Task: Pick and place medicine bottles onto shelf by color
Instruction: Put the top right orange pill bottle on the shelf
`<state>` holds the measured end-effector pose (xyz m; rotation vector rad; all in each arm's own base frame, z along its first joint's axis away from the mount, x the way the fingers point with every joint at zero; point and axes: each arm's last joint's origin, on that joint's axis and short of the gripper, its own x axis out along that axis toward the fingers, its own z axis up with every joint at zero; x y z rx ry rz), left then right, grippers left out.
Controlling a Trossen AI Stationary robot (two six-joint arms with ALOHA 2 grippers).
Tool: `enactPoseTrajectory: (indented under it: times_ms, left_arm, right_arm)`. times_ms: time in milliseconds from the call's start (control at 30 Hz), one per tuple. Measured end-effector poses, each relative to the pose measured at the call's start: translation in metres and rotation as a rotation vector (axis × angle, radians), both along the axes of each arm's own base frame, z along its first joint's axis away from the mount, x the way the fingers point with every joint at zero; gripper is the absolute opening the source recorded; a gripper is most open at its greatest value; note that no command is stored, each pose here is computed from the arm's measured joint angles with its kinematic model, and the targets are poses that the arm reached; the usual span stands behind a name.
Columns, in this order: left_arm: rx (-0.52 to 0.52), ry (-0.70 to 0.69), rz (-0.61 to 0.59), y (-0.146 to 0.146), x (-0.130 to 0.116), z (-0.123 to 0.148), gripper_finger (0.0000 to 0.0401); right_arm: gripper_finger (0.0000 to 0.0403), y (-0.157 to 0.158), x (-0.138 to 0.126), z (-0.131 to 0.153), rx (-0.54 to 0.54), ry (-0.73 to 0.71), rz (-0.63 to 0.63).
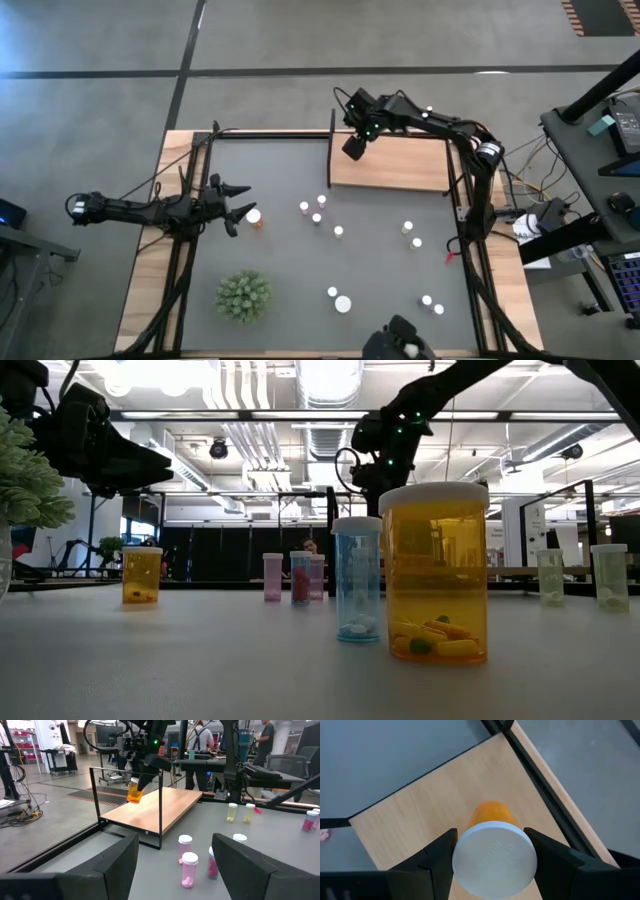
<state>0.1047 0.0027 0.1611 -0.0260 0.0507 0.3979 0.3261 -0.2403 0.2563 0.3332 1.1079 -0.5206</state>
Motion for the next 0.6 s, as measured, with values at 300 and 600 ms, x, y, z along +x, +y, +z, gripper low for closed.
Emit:
enactPoseTrajectory:
  times_ms: [300, 600]
  left_arm:
    - [0.000, 0.000, 0.000, 0.000, 0.000, 0.000, 0.0238]
    - [0.000, 0.000, 0.000, 0.000, 0.000, 0.000, 0.0238]
  right_arm:
    - [0.0210, -0.009, 0.003, -0.015, 0.031, -0.001, -0.010]
    - [0.0210, -0.017, 0.000, -0.019, 0.043, -0.004, -0.029]
